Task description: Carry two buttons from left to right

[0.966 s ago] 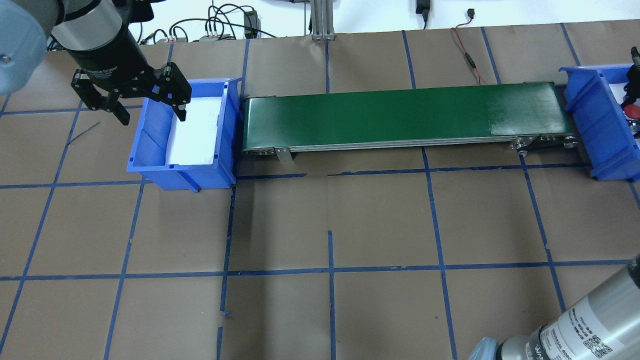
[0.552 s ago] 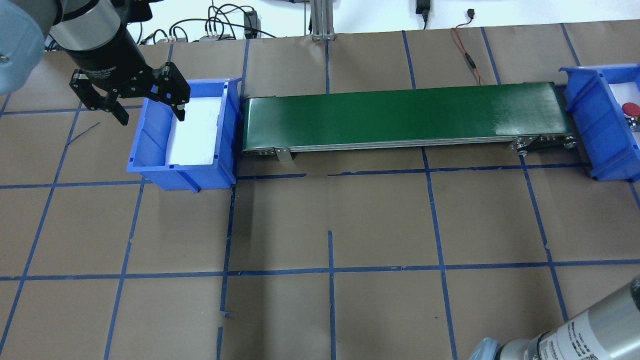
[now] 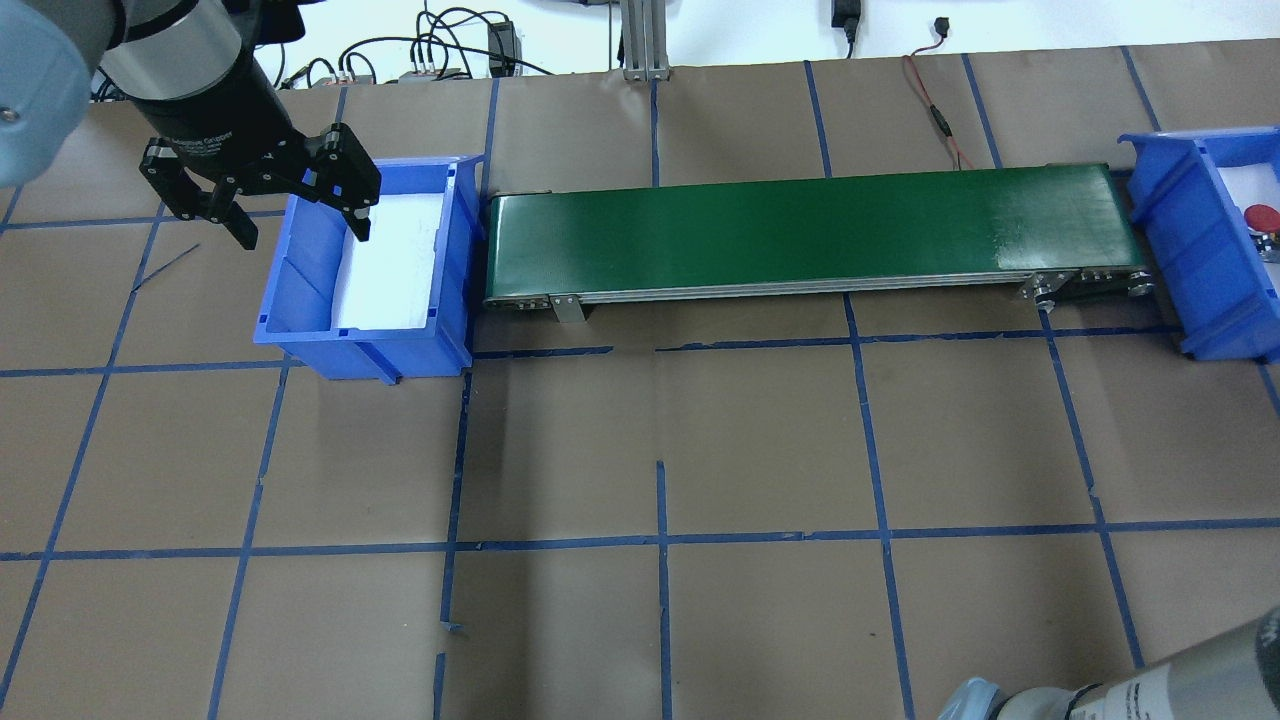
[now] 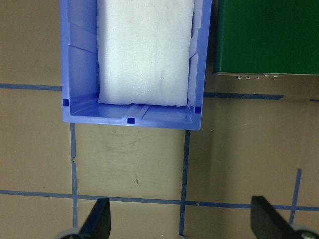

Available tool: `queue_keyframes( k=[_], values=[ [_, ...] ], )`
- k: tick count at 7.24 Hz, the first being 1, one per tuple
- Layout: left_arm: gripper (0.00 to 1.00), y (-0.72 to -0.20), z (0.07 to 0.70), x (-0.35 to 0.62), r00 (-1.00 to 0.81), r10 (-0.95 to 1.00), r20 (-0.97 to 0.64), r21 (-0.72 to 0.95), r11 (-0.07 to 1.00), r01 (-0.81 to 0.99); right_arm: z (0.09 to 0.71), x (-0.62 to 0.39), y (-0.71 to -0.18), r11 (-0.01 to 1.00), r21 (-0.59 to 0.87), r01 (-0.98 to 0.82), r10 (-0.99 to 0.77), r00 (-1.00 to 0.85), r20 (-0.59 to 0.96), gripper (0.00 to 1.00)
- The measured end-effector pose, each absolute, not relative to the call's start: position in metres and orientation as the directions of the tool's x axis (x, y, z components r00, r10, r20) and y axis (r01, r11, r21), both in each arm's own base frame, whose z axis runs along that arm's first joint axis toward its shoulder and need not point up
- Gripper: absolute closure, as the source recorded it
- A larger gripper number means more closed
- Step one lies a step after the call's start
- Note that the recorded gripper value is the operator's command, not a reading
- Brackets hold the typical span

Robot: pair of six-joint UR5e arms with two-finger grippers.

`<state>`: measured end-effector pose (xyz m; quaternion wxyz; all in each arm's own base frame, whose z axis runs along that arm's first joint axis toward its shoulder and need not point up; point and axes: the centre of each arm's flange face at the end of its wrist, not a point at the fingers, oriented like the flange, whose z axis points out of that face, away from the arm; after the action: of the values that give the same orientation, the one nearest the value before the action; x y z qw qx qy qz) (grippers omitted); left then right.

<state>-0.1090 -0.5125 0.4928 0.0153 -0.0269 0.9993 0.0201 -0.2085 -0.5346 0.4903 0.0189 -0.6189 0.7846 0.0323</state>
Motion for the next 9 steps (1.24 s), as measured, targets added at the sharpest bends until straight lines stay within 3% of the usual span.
queue_keyframes(
  k=[3, 6, 9],
  values=[
    [0.00, -0.513, 0.493, -0.108, -0.998, -0.055, -0.032, 0.039, 0.998, -0.056, 0.538, -0.029, -0.499, 0.457, 0.045, -0.888, -0.888, -0.459, -0.024, 0.04],
    [0.00, -0.513, 0.493, -0.108, -0.998, -0.055, -0.032, 0.039, 0.998, -0.056, 0.547, 0.105, -0.482, 0.698, 0.025, -0.716, -0.717, -0.697, 0.011, 0.00],
    [0.00, -0.513, 0.493, -0.107, -0.998, -0.056, -0.033, 0.039, 0.998, -0.058, 0.544, 0.163, -0.473, 0.879, 0.011, -0.476, -0.476, -0.879, 0.019, 0.00]
  ],
)
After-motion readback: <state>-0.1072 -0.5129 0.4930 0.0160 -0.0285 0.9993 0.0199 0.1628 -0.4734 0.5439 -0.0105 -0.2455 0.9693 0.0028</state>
